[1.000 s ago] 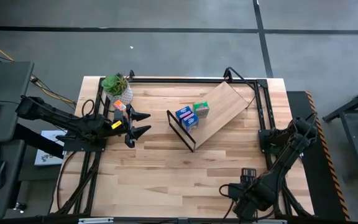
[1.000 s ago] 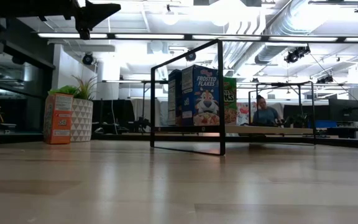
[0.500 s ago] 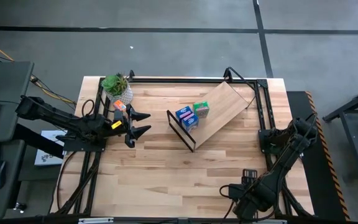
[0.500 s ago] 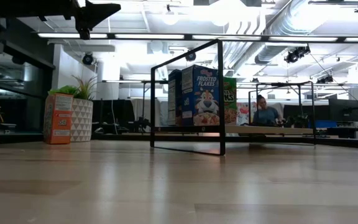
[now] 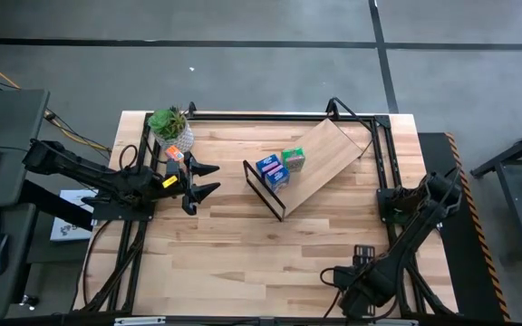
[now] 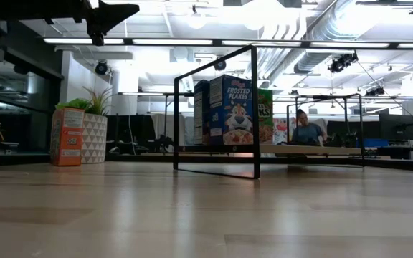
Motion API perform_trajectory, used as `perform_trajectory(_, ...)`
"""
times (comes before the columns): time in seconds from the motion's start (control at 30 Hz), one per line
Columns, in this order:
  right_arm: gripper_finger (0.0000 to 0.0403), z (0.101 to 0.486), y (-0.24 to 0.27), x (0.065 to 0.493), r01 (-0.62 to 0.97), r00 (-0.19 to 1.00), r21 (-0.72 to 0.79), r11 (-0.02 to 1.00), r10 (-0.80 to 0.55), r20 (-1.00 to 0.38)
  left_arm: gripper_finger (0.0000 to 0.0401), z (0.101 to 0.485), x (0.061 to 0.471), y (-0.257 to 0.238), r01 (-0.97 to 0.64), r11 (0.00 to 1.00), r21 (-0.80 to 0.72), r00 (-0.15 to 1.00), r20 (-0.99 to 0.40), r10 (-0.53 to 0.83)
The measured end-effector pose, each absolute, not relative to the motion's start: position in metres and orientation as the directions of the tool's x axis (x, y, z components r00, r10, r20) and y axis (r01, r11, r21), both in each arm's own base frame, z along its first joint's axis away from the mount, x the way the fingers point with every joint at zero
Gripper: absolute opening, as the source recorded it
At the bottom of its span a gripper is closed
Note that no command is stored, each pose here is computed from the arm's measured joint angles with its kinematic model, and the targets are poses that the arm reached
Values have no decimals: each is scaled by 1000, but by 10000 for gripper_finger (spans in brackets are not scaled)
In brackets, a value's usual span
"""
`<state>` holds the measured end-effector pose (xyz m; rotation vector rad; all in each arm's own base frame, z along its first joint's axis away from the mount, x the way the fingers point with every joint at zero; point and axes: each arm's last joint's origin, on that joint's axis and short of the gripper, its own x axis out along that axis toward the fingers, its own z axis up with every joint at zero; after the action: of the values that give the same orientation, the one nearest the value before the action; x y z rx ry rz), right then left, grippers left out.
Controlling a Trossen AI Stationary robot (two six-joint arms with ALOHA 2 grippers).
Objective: Stack cereal on shelf
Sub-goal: Put the green cereal box aligned with the other green cereal box on the shelf
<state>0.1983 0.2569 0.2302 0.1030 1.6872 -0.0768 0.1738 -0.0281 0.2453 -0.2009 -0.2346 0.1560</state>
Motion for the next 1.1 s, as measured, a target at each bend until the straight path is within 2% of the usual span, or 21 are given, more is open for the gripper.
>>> perform_trajectory(0.47, 271, 217, 255, 197, 63, -132, 20, 998, 28, -991, 248, 245, 174, -28, -130, 968, -215, 961, 214, 176)
perform_trajectory(0.7, 214, 217, 255, 197, 57, -133, 21, 998, 29, -991, 248, 245, 174, -28, -130, 968, -215, 961, 214, 176)
perform_trajectory(0.9, 156, 221, 255, 199, -8, -134, 46, 999, 44, -990, 248, 245, 174, -28, -130, 968, -215, 961, 214, 176)
perform_trajectory(1.0, 139, 235, 256, 208, -63, -101, 81, 995, 75, -992, 248, 245, 174, -28, -130, 968, -215, 961, 214, 176)
perform_trajectory(1.1, 133, 255, 253, 223, -122, -13, 81, 989, 80, -997, 248, 245, 174, -28, -130, 968, -215, 961, 214, 177)
